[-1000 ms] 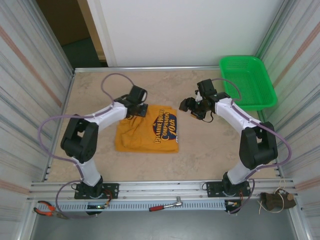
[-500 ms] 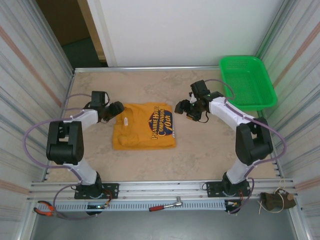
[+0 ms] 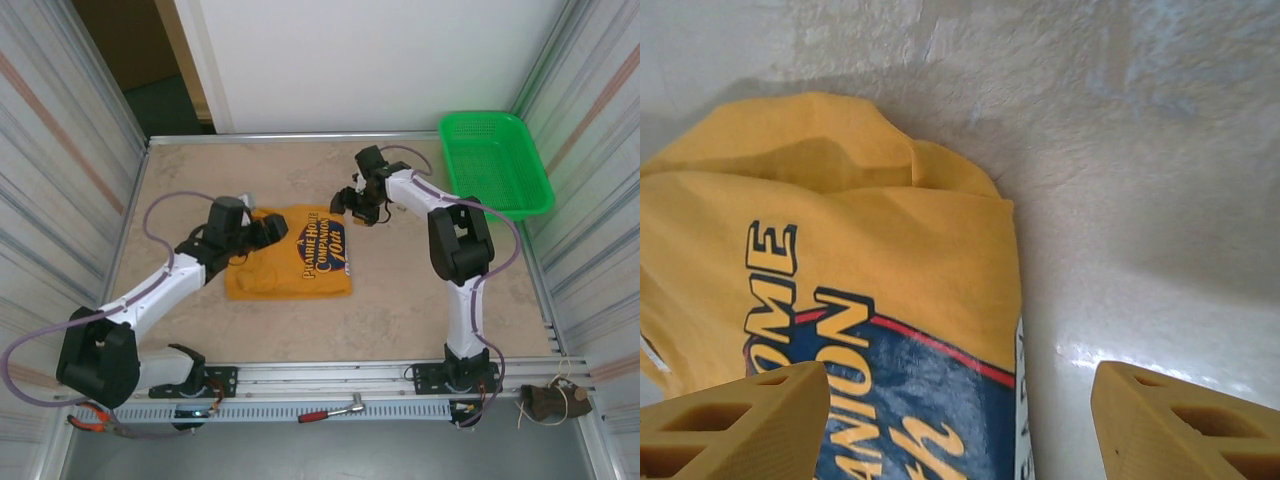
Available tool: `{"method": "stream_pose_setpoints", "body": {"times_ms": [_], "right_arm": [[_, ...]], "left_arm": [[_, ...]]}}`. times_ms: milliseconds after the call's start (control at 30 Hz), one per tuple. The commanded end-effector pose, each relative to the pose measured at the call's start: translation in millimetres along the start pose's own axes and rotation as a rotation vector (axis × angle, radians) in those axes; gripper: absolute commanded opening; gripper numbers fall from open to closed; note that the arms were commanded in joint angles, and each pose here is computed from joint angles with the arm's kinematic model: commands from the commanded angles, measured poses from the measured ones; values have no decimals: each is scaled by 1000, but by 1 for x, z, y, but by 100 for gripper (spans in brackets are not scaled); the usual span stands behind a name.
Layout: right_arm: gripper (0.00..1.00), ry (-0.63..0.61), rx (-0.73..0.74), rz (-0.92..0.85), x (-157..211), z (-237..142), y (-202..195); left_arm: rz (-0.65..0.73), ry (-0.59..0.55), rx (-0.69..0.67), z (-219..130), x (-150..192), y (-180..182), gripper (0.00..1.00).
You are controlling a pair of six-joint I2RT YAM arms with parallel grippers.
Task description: Fold the inside-out t-shirt
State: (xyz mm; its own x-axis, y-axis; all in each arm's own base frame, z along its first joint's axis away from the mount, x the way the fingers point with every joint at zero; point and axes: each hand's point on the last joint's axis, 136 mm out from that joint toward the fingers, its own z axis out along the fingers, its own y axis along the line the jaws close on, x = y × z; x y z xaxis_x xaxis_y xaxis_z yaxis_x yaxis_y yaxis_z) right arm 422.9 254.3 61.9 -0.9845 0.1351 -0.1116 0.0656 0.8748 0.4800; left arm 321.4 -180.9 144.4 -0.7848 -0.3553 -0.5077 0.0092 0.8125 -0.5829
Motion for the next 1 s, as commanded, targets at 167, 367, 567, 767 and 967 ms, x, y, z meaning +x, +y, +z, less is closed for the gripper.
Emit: {"method": "stream_pose_setpoints", "body": {"times_ms": [167, 367, 567, 767, 967], "right_arm": [[69, 81, 6, -12, 10, 27, 9], [47, 96, -3, 7, 11, 39, 10], [0, -8, 37, 71, 13, 10, -19], [0, -141, 115, 261, 54, -33, -80], [20, -181, 124, 401, 142, -41, -101]], "left_arm": [[-228, 167, -273, 9, 89, 85, 75], [-288, 191, -352, 10, 114, 115, 75], [-255, 192, -357, 30, 94, 112, 75], [-110, 229, -260, 85, 44, 78, 75], [90, 280, -133, 139, -22, 30, 75]]}}
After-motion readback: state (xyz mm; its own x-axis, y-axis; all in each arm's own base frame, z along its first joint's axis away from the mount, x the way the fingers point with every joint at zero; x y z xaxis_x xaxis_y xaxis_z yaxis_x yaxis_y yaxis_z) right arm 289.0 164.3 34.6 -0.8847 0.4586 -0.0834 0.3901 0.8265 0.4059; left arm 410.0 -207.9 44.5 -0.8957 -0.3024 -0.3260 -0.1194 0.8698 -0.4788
